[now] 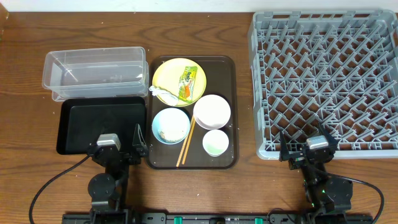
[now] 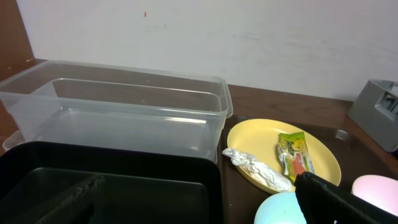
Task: Sort waste into correct bins and load items into the dishwasher rack
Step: 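Raise both grippers from rest toward the table items, then reach the left gripper to the yellow plate and grasp the tissue and wrapper, then carry the tissue and wrapper left and drop them into the clear bin, then move the left gripper to the blue bowl and grasp its rim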
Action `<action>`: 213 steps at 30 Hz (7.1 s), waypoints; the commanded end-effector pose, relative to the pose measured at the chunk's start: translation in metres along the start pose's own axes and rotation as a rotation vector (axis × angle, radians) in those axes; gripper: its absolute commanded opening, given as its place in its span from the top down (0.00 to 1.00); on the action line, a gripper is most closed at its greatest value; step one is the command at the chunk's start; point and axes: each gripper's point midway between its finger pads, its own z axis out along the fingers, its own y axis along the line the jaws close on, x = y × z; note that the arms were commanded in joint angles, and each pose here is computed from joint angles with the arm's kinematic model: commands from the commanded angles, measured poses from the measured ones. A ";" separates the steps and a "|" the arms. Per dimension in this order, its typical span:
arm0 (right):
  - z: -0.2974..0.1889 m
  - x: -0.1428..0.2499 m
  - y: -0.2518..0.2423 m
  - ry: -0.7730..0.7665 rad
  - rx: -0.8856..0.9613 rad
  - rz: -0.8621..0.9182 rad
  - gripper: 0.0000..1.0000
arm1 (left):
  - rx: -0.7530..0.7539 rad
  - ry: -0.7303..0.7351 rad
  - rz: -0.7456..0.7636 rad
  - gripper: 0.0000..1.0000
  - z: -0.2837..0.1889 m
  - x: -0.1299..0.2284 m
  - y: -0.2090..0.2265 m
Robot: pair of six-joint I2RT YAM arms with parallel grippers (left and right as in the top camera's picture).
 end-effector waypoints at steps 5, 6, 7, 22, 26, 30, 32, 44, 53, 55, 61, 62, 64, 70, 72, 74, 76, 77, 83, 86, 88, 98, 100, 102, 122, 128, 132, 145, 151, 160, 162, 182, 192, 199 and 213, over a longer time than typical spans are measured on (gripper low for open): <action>0.000 0.000 -0.001 -0.002 0.001 0.039 0.01 | -0.013 0.045 0.005 0.02 0.000 0.014 0.003; 0.000 0.000 -0.001 -0.002 0.004 0.057 0.01 | -0.013 0.045 0.001 0.02 0.000 0.014 0.003; 0.000 0.000 -0.001 -0.002 0.004 0.067 0.01 | -0.013 0.044 -0.014 0.02 0.000 0.013 0.003; -0.005 -0.031 -0.029 0.087 0.137 0.154 0.01 | -0.063 0.324 -0.055 0.02 -0.002 -0.008 0.000; 0.004 -0.043 -0.032 0.196 0.130 0.157 0.01 | -0.039 0.479 -0.065 0.02 0.009 -0.014 -0.010; 0.015 -0.050 -0.034 0.324 0.121 0.160 0.01 | -0.032 0.637 -0.078 0.02 0.021 -0.020 -0.017; 0.022 -0.050 -0.033 0.419 0.103 0.165 0.01 | -0.047 0.722 -0.080 0.02 0.027 -0.025 -0.018; 0.047 -0.036 -0.024 0.792 0.024 0.196 0.01 | -0.079 0.976 -0.111 0.02 0.031 -0.027 -0.022; 0.051 -0.036 -0.015 0.787 -0.025 0.225 0.01 | 0.012 0.837 -0.217 0.02 0.077 -0.043 -0.050; 0.051 -0.036 -0.015 0.787 -0.025 0.225 0.01 | 0.023 0.821 -0.220 0.00 0.089 -0.040 -0.058; 0.051 -0.036 -0.015 0.787 -0.025 0.225 0.01 | 0.055 0.811 -0.205 0.01 0.124 -0.019 -0.085; 0.051 -0.036 -0.015 0.787 -0.025 0.225 0.01 | 0.060 0.819 -0.195 0.01 0.129 -0.012 -0.089; 0.050 -0.036 -0.015 0.788 -0.025 0.225 0.01 | 0.045 0.836 -0.187 0.01 0.137 0.002 -0.094; 0.050 -0.036 -0.015 0.788 -0.025 0.225 0.01 | -0.007 0.894 -0.226 0.01 0.156 0.044 -0.102; 0.050 -0.036 -0.015 0.788 -0.025 0.225 0.01 | -0.010 0.912 -0.228 0.01 0.160 0.056 -0.105; 0.050 -0.036 -0.015 0.788 -0.025 0.225 0.01 | -0.007 0.921 -0.224 0.01 0.165 0.066 -0.107; 0.050 -0.036 -0.015 0.788 -0.025 0.225 0.01 | -0.005 0.928 -0.220 0.02 0.169 0.075 -0.109; 0.050 -0.036 -0.015 0.788 -0.025 0.225 0.01 | -0.005 0.934 -0.219 0.02 0.170 0.079 -0.110; 0.050 -0.036 -0.015 0.788 -0.025 0.225 0.01 | -0.018 0.967 -0.227 0.06 0.173 0.100 -0.111; 0.050 -0.036 -0.015 0.788 -0.025 0.225 0.01 | -0.027 0.986 -0.224 0.09 0.173 0.109 -0.109; 0.050 -0.036 -0.015 0.788 -0.025 0.225 0.01 | -0.032 0.993 -0.221 0.09 0.173 0.113 -0.108; 0.049 -0.035 -0.014 0.796 -0.025 0.225 0.01 | -0.035 0.999 -0.221 0.31 0.176 0.122 -0.107; 0.049 -0.035 -0.014 0.798 -0.025 0.226 0.01 | -0.040 1.011 -0.218 0.31 0.176 0.127 -0.106; 0.049 -0.034 -0.014 0.798 -0.025 0.226 0.01 | -0.046 1.024 -0.217 0.31 0.175 0.133 -0.105; 0.047 -0.033 -0.014 0.805 -0.025 0.226 0.01 | -0.002 0.918 -0.237 0.94 0.180 0.088 -0.114; 0.047 -0.033 -0.014 0.809 -0.025 0.226 0.01 | 0.048 0.811 -0.227 0.94 0.177 0.038 -0.119; 0.047 -0.033 -0.014 0.809 -0.022 0.224 0.01 | -0.020 0.716 -0.219 0.94 0.176 0.005 -0.099; 0.047 -0.033 -0.014 0.809 -0.022 0.224 0.01 | -0.314 0.539 -0.353 0.94 0.195 -0.032 0.014; 0.047 -0.033 -0.014 0.810 -0.023 0.225 0.01 | -0.331 0.490 -0.374 0.94 0.215 -0.028 0.030; 0.047 -0.032 -0.014 0.810 -0.022 0.225 0.01 | -0.341 0.508 -0.373 0.49 0.223 -0.012 0.035; 0.047 -0.032 -0.014 0.810 -0.022 0.225 0.01 | -0.338 0.498 -0.373 0.47 0.224 -0.014 0.034; 0.047 -0.033 -0.014 0.809 -0.023 0.225 0.01 | -0.098 0.909 -0.135 0.42 0.105 0.004 -0.062; 0.047 -0.032 -0.014 0.811 -0.023 0.225 0.01 | 0.031 1.110 0.013 0.26 0.072 0.068 -0.131; 0.046 -0.032 -0.014 0.810 -0.023 0.225 0.01 | 0.024 1.213 0.075 0.35 0.068 0.112 -0.142; 0.045 -0.031 -0.014 0.817 -0.023 0.225 0.01 | 0.038 1.302 0.147 0.68 0.063 0.159 -0.155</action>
